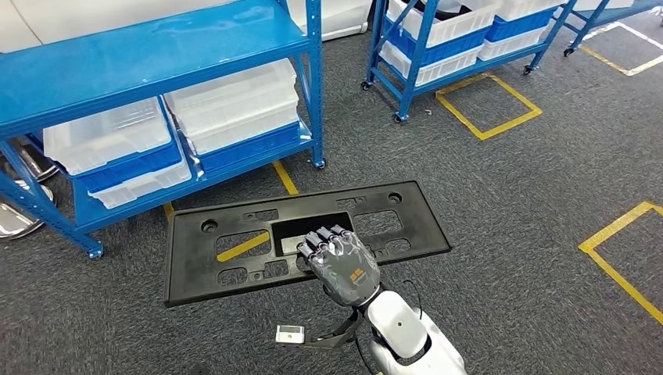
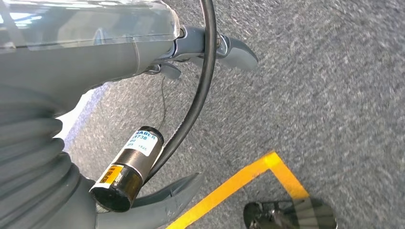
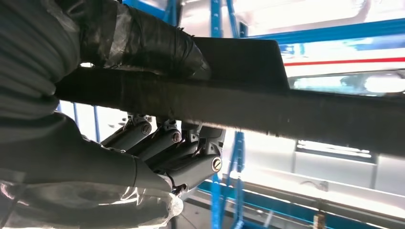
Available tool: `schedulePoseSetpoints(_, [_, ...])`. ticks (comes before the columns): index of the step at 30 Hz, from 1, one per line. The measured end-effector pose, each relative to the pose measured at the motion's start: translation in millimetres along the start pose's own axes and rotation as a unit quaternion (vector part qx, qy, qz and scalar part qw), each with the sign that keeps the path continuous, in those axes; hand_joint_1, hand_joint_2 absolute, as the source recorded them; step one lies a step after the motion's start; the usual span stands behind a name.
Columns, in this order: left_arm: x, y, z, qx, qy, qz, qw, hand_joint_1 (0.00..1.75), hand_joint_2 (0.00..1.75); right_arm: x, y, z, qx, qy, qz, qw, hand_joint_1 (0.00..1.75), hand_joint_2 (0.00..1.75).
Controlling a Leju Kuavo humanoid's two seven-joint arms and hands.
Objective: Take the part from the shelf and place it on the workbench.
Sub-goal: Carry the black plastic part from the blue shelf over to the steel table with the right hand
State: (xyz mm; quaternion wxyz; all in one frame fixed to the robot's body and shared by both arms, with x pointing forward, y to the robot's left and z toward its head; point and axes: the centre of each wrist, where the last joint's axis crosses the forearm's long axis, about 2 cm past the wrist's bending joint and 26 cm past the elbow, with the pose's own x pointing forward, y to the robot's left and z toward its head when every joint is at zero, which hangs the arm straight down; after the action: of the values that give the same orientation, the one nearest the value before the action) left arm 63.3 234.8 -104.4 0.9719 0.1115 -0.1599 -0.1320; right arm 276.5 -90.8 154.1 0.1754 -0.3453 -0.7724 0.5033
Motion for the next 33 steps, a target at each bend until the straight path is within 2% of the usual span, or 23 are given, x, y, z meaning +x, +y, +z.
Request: schedulePoseSetpoints(33, [2,0,0,0.001,-0.003,-0.002,1.0,0.0,1.75,-11,-1,1,0.006,0.005,0.02,1.0,1.66,1.75])
